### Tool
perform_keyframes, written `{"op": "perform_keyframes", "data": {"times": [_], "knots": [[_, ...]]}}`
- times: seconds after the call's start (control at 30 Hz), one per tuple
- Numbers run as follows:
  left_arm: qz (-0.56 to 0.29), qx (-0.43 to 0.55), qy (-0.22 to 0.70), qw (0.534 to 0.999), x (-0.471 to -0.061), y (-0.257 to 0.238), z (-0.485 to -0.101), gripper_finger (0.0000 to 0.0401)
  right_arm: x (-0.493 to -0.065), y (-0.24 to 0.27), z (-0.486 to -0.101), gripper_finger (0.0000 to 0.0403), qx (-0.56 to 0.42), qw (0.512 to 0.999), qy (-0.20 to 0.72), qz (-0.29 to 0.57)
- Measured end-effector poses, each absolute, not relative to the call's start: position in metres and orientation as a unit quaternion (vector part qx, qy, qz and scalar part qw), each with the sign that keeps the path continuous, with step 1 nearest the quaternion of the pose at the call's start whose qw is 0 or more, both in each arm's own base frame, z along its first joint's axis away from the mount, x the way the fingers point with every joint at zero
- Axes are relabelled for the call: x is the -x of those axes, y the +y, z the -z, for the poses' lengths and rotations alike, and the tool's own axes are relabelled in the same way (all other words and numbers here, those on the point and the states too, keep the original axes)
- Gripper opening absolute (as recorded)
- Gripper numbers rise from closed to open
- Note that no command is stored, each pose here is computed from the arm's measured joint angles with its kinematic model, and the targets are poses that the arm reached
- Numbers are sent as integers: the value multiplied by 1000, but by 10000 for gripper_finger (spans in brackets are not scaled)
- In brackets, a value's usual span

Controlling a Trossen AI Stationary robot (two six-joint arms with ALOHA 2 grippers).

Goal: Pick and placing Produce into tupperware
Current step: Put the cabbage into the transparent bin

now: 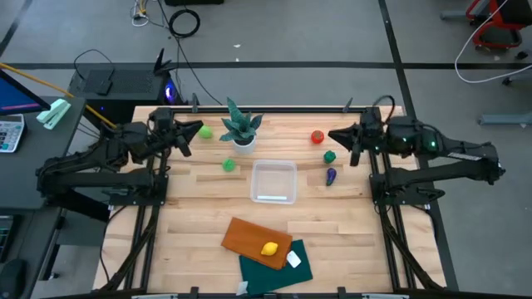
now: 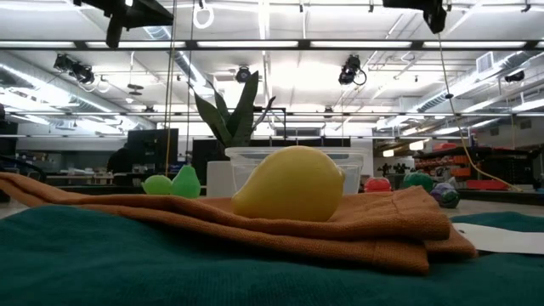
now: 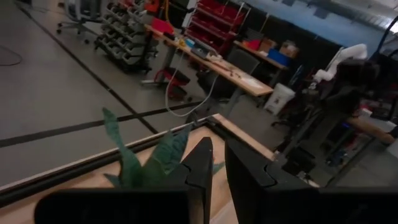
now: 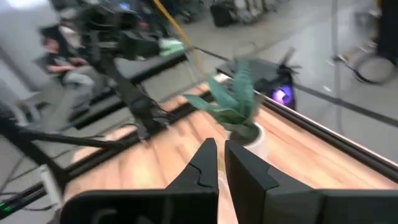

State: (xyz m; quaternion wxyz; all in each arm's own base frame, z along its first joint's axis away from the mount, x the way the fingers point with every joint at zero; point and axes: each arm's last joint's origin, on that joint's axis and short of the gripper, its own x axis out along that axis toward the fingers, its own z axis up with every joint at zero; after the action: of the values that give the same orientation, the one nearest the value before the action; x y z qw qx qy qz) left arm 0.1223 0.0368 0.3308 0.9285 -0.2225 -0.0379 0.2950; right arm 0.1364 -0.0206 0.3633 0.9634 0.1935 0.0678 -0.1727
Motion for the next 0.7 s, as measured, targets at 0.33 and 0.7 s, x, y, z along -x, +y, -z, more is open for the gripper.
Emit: {"op": "perform_keyframes", "data": {"times": [0.33,0.7], "knots": [[-342,211,26,915,-114,44,-347,48,-151,-46,-381,0,-166,929,205,261],[-419,227,127,870,-130,66,-338,47,-162,-54,-379,0,-153,923,229,270]]}}
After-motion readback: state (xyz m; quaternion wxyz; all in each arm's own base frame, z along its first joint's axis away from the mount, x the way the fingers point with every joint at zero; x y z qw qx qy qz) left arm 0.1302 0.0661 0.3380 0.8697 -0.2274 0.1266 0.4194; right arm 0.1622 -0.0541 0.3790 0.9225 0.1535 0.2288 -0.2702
